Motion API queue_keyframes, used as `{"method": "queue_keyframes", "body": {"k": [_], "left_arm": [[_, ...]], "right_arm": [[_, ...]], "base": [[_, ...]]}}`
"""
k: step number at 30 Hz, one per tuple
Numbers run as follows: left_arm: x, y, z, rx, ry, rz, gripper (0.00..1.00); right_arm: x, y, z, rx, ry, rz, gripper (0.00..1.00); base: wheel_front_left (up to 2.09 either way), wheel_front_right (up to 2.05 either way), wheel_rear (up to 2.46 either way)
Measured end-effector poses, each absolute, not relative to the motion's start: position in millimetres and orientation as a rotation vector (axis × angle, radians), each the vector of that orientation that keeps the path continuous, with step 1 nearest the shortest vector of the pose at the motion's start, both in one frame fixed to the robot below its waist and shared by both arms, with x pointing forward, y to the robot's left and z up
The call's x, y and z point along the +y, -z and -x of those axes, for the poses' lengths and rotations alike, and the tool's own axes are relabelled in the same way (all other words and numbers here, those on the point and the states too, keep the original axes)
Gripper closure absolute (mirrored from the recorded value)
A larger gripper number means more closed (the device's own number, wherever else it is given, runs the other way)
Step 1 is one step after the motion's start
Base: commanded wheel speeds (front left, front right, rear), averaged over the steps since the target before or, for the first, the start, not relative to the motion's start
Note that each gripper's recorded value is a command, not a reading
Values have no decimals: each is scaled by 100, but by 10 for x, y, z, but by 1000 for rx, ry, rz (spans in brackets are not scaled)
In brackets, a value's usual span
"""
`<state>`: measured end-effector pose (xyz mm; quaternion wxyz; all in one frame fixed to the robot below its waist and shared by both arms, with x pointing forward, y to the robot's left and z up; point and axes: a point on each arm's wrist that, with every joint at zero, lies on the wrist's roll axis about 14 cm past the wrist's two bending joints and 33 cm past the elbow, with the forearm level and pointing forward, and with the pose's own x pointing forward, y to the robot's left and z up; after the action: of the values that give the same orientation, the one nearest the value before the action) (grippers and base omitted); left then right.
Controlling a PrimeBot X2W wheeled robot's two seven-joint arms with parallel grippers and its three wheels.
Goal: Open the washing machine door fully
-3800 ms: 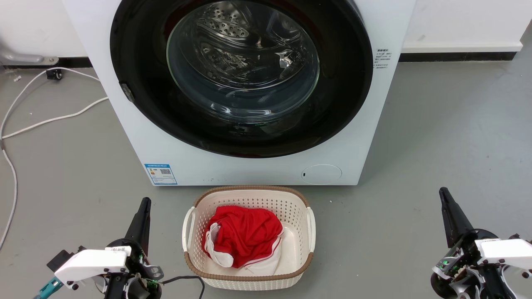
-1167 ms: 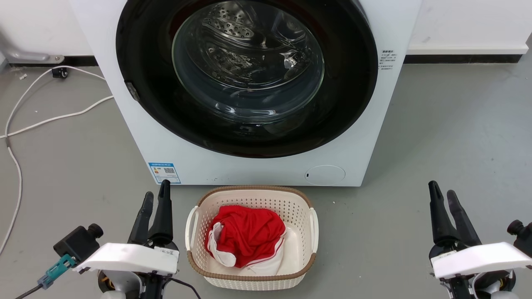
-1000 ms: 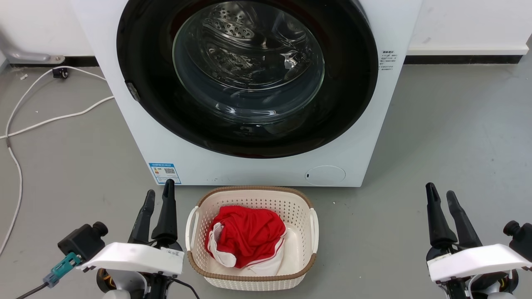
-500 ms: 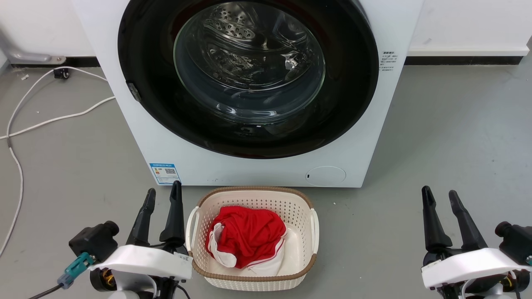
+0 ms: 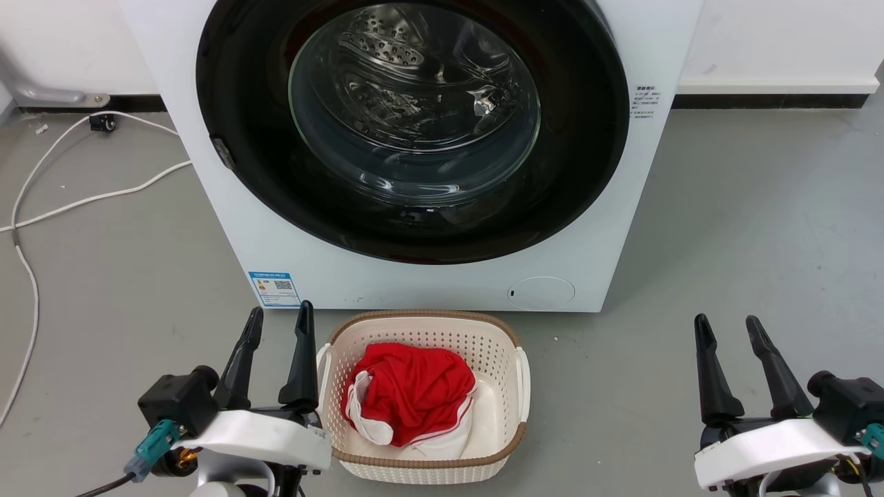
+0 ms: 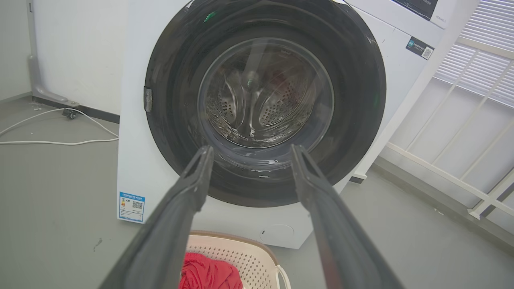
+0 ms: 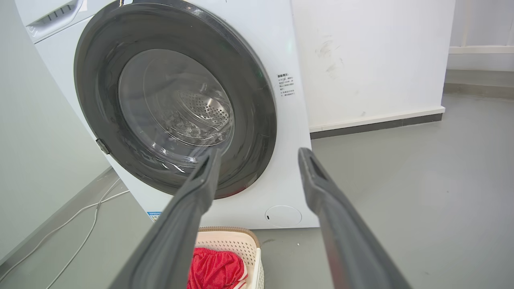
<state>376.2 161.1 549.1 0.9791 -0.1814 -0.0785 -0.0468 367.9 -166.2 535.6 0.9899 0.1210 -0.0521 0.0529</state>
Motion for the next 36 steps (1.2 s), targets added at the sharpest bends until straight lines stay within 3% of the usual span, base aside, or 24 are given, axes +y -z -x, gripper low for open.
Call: {"method": "queue_keyframes", "body": {"k": [36], "left_arm": [[1544, -5540, -3717, -217, 103, 72, 0]], "right_arm": [[-1559, -5374, -3634, -121, -147, 63, 0]], "base": [[0, 0, 0]]}}
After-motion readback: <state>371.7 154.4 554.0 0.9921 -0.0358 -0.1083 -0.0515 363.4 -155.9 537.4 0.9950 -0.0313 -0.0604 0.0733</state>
